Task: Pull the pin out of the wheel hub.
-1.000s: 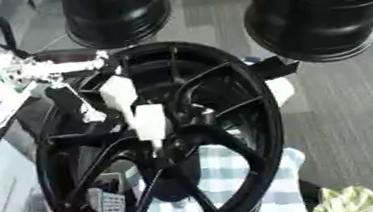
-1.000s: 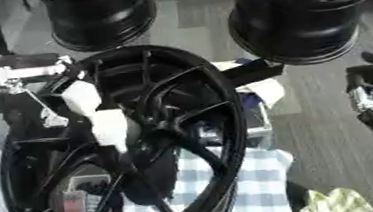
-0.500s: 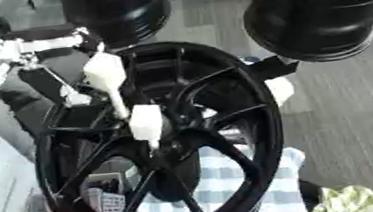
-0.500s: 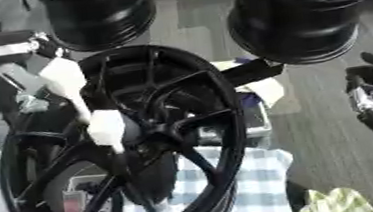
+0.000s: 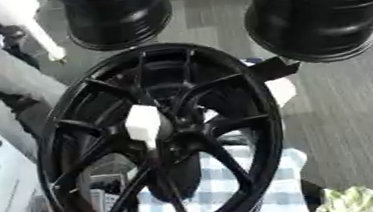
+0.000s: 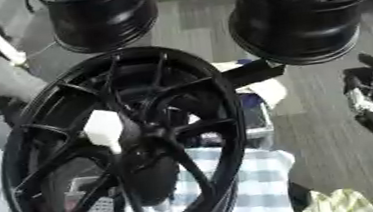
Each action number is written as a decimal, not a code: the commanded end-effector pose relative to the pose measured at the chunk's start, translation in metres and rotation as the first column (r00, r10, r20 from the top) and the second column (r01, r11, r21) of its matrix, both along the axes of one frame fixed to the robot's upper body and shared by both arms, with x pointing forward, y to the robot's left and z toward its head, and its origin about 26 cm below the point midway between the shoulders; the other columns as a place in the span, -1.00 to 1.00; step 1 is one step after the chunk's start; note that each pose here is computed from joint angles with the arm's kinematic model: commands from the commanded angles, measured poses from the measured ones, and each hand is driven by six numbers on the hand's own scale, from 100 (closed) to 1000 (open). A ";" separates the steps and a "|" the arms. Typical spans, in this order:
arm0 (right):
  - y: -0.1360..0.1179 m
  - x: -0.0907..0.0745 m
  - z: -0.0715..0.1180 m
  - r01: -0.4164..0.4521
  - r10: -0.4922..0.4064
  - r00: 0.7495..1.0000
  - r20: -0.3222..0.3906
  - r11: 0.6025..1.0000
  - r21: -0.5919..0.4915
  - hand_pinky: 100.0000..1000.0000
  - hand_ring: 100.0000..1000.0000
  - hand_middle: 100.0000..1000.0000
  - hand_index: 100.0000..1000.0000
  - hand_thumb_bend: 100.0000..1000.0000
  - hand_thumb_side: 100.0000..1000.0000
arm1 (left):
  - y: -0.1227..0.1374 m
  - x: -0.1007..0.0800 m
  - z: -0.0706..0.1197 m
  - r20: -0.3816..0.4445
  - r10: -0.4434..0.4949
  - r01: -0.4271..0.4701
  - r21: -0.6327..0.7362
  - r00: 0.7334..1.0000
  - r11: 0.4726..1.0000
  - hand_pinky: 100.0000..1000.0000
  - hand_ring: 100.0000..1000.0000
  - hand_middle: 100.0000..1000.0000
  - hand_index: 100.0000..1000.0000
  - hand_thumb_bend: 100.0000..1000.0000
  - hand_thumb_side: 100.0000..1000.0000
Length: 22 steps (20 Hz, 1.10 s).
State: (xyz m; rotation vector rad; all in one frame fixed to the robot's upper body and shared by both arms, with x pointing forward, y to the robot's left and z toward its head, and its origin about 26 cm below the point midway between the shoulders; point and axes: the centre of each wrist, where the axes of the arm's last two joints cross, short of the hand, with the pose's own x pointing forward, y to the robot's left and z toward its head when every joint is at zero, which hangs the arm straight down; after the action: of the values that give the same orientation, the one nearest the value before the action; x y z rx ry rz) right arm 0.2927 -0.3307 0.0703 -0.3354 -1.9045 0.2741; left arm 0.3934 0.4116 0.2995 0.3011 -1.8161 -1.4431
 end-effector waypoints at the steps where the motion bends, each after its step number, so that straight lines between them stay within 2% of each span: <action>1: -0.007 0.001 0.009 0.009 -0.008 1.000 0.022 1.000 -0.023 0.56 0.58 0.43 0.86 -1.00 -0.19 | 0.047 -0.013 0.015 0.043 0.117 -0.115 -0.037 0.992 0.993 0.23 0.03 -0.11 -0.01 -0.66 -0.76; 5: -0.008 0.001 0.009 0.013 -0.012 1.000 0.023 1.000 -0.020 0.56 0.58 0.43 0.86 -1.00 -0.20 | 0.096 -0.026 -0.007 -0.015 0.301 -0.300 -0.125 0.954 0.946 0.24 0.04 -0.10 0.00 -0.66 -0.75; 10: -0.006 0.002 0.010 0.010 -0.010 1.000 0.026 1.000 -0.019 0.56 0.58 0.43 0.86 -1.00 -0.20 | 0.130 -0.039 -0.046 -0.114 0.450 -0.461 -0.105 0.886 0.881 0.26 0.09 -0.05 0.06 -0.64 -0.75; 12: -0.006 0.002 0.009 0.012 -0.011 1.000 0.026 1.000 -0.017 0.56 0.58 0.43 0.86 -1.00 -0.20 | 0.138 -0.045 -0.063 -0.145 0.502 -0.515 -0.061 0.852 0.855 0.30 0.19 0.06 0.19 -0.46 -0.57; 13: -0.007 0.002 0.009 0.013 -0.013 1.000 0.025 1.000 -0.016 0.56 0.58 0.43 0.86 -1.00 -0.19 | 0.143 -0.049 -0.073 -0.167 0.533 -0.545 -0.038 0.830 0.837 0.42 0.43 0.35 0.42 -0.18 -0.30; 14: -0.007 0.002 0.009 0.015 -0.014 1.000 0.024 1.000 -0.016 0.56 0.58 0.43 0.86 -1.00 -0.19 | 0.149 -0.054 -0.083 -0.189 0.566 -0.579 -0.014 0.802 0.815 0.47 0.50 0.46 0.52 -0.05 -0.17; 15: -0.007 0.002 0.009 0.016 -0.016 1.000 0.024 1.000 -0.016 0.56 0.58 0.43 0.86 -1.00 -0.19 | 0.154 -0.059 -0.091 -0.205 0.598 -0.610 0.010 0.775 0.793 0.58 0.65 0.66 0.70 0.24 0.09; 17: -0.008 0.002 0.009 0.018 -0.018 1.000 0.025 1.000 -0.016 0.56 0.58 0.43 0.86 -1.00 -0.19 | 0.165 -0.070 -0.108 -0.223 0.671 -0.679 0.052 0.707 0.732 0.66 0.79 0.81 0.79 0.46 0.24; 20: -0.008 0.002 0.009 0.020 -0.020 0.999 0.025 1.000 -0.015 0.56 0.58 0.43 0.86 -1.00 -0.19 | 0.178 -0.086 -0.125 -0.216 0.747 -0.756 0.053 0.629 0.652 0.71 0.86 0.89 0.83 0.57 0.28; 22: -0.009 0.002 0.009 0.024 -0.023 0.999 0.024 1.000 -0.015 0.56 0.58 0.43 0.86 -1.00 -0.19 | 0.184 -0.096 -0.133 -0.206 0.778 -0.790 0.031 0.594 0.612 0.71 0.86 0.89 0.83 0.55 0.29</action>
State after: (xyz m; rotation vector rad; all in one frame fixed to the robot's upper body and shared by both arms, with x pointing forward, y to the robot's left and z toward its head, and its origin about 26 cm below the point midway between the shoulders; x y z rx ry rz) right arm 0.2926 -0.3337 0.0707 -0.3474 -1.9026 0.2628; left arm 0.3029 0.5861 0.1474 0.7119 -1.2553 -0.7562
